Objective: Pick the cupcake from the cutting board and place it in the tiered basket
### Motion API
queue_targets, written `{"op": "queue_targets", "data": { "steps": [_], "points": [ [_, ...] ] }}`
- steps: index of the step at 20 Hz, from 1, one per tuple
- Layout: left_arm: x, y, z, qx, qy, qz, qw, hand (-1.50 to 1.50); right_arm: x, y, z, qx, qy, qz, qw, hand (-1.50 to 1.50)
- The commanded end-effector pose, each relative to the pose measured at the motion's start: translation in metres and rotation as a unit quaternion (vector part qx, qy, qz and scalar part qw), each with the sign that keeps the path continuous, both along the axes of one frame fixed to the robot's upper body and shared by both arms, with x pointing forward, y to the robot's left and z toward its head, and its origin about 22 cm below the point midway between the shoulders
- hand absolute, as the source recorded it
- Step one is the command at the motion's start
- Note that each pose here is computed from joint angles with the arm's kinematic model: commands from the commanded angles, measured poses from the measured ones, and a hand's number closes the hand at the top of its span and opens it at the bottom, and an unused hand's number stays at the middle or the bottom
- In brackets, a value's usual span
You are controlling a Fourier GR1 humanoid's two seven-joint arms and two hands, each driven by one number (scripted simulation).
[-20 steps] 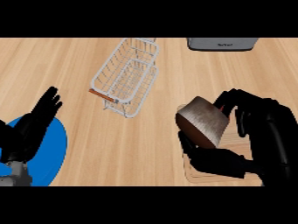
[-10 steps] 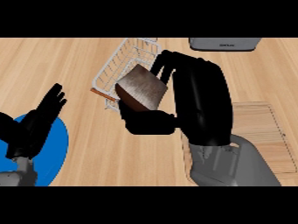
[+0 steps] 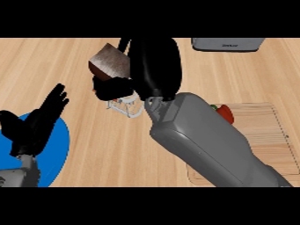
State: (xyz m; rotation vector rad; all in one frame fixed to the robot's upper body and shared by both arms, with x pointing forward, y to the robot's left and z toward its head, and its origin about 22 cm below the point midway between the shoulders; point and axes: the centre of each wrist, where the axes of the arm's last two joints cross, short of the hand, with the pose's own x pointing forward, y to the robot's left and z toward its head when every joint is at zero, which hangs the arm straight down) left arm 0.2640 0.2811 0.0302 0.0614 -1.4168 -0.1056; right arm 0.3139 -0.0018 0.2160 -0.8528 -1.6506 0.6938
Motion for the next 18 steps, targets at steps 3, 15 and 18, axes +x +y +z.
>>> {"op": "queue_targets", "data": {
  "steps": [3, 15, 18],
  "points": [
    [-0.001, -0.009, 0.003, 0.003, -0.004, 0.002, 1.0000, 0.00, 0.017, 0.016, -0.028, 0.010, 0.030, -0.021, 0.999, 1.50],
    [0.006, 0.001, 0.002, 0.010, -0.014, -0.003, 0.9998, 0.00, 0.058, 0.015, -0.073, -0.018, 0.005, -0.044, 0.999, 1.50],
    [0.000, -0.007, 0.013, 0.000, -0.009, -0.012, 0.9999, 0.00, 0.068, 0.020, -0.063, -0.019, -0.043, -0.059, 0.997, 1.50]
  ]
}}
